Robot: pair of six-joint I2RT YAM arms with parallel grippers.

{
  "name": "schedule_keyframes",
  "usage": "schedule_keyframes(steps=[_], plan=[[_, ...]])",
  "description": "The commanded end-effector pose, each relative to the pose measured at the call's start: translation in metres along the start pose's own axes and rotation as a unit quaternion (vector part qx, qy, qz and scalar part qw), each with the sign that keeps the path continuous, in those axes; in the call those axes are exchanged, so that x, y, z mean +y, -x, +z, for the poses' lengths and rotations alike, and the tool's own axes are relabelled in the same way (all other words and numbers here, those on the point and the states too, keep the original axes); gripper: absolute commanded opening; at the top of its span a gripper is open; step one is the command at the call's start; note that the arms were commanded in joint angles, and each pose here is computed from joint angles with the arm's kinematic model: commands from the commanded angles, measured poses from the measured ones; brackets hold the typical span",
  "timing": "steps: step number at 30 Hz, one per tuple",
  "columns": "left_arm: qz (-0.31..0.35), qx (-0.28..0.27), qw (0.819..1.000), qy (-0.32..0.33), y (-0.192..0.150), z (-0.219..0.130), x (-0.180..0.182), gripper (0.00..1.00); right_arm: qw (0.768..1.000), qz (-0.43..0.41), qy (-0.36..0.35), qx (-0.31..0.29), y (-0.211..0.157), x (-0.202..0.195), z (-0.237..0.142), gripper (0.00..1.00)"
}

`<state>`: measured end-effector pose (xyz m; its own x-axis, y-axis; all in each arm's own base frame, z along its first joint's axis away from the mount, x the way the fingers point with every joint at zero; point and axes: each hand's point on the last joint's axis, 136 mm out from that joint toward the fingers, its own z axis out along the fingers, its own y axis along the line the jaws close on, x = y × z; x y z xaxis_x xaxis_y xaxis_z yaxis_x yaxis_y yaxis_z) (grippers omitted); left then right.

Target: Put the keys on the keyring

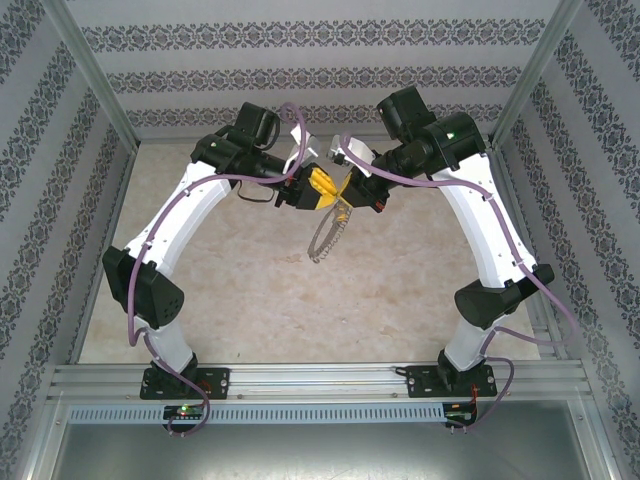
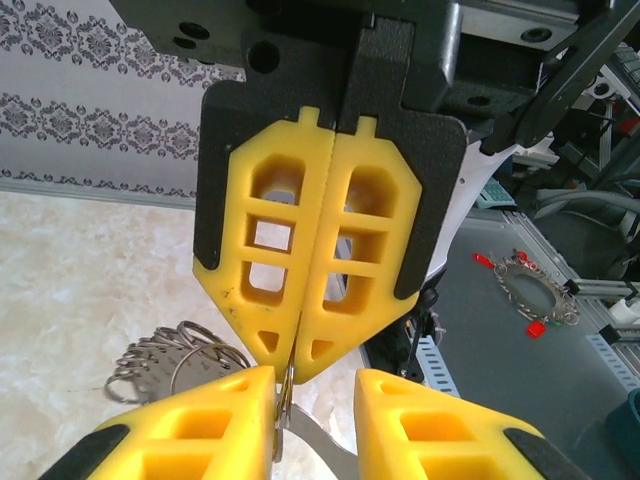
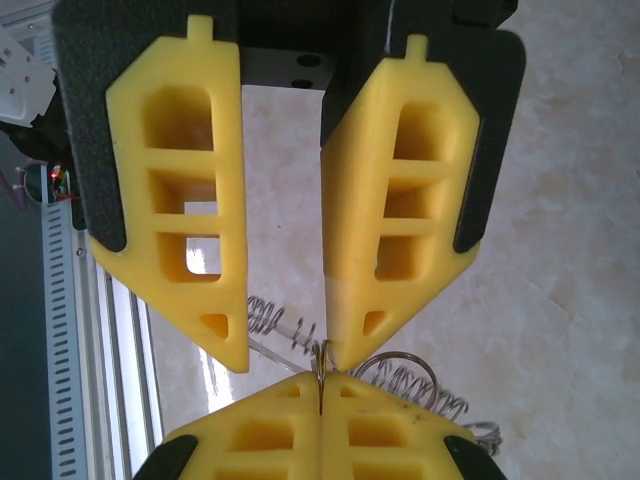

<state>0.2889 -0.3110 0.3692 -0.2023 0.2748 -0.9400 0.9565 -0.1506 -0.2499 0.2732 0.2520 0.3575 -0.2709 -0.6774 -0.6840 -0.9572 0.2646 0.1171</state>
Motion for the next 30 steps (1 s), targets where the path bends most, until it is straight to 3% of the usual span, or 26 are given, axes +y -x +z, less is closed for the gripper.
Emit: schedule_keyframes(steps=[1,20,25,30], plan=[[0.011,-0.008,1.0,-0.02,0.01,0.004,-0.01,0.26,0.999,-0.028,0.009,-0.029,0.011,0.014,-0.009,0.0],[0.001,0.006,1.0,-0.01,0.0,0.01,-0.001,0.26,0.999,-0.03,-0.001,-0.035,0.01,0.011,-0.01,0.0],[0.0,0.007,1.0,-0.009,0.0,0.01,0.0,0.21,0.999,-0.031,-0.003,-0.038,0.011,0.012,-0.011,0.0],[0.0,0.011,1.0,0.005,-0.003,0.01,0.004,0.28,0.999,-0.03,-0.005,-0.039,0.01,0.011,-0.012,0.0]])
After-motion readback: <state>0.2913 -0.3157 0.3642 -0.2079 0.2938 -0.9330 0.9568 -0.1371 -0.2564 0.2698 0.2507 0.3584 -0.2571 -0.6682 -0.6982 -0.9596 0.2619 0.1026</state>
